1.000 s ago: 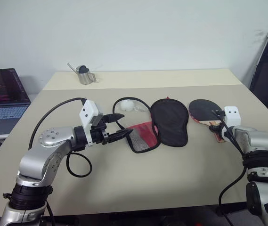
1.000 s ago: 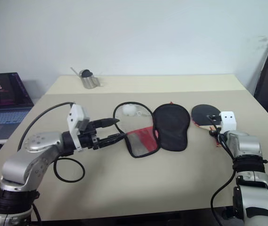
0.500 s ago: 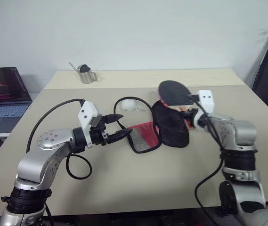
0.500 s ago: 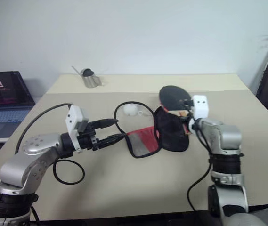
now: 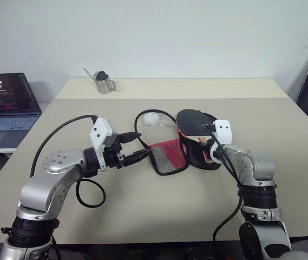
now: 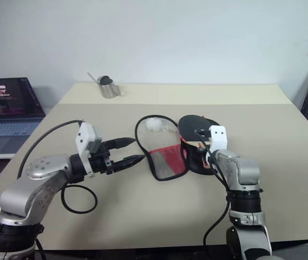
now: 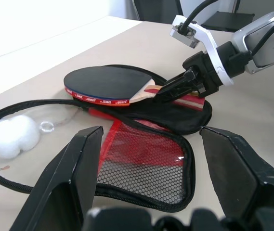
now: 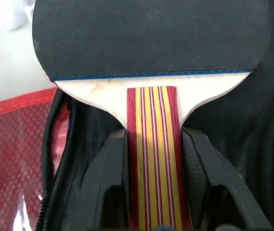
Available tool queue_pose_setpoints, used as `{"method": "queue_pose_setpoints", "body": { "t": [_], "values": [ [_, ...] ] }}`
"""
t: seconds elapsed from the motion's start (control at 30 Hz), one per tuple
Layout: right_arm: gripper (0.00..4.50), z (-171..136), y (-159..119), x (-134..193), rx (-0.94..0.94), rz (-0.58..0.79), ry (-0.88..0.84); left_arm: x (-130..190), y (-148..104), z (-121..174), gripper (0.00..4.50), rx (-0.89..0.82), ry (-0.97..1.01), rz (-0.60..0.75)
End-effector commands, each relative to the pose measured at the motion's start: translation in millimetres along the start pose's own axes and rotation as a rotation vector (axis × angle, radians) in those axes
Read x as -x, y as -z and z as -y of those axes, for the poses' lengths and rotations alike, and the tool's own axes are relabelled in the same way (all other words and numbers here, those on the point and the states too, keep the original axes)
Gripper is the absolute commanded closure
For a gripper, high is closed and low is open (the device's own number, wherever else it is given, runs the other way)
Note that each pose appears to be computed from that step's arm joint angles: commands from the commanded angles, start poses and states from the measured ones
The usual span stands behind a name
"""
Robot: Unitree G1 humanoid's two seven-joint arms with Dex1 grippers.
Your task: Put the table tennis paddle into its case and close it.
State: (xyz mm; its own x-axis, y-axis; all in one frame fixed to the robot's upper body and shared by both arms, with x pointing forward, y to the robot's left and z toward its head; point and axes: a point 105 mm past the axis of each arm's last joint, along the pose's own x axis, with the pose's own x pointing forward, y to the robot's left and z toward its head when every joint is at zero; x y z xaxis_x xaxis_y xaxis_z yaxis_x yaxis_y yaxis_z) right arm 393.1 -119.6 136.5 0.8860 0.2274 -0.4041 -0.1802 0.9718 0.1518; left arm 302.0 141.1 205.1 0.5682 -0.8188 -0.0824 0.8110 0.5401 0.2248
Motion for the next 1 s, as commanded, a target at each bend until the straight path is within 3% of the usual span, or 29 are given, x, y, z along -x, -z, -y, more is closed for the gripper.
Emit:
{"method": "queue_pose_setpoints", "body": {
  "t": [0.03, 0.57, 0.87, 1.0],
  "values": [
    [3.39, -0.8, -13.3, 1.4, 0.019, 0.078, 0.031, -0.3, -12.8, 2.6, 0.98, -0.044, 0.01, 0.039],
    [3.39, 7.9, -6.5, -1.2, 0.036, 0.064, 0.11, -3.8, -12.9, 4.2, 0.98, -0.042, 0.015, 0.047],
    [3.39, -1.8, 0.7, -2.8, 0.058, 0.039, 0.077, -4.2, -13.0, 4.4, 0.98, -0.045, 0.015, 0.047],
    [2.08, -8.2, -3.9, 0.0, 0.059, 0.063, 0.055, -2.5, -12.0, 2.7, 0.98, -0.044, 0.0, 0.043]
  ]
}}
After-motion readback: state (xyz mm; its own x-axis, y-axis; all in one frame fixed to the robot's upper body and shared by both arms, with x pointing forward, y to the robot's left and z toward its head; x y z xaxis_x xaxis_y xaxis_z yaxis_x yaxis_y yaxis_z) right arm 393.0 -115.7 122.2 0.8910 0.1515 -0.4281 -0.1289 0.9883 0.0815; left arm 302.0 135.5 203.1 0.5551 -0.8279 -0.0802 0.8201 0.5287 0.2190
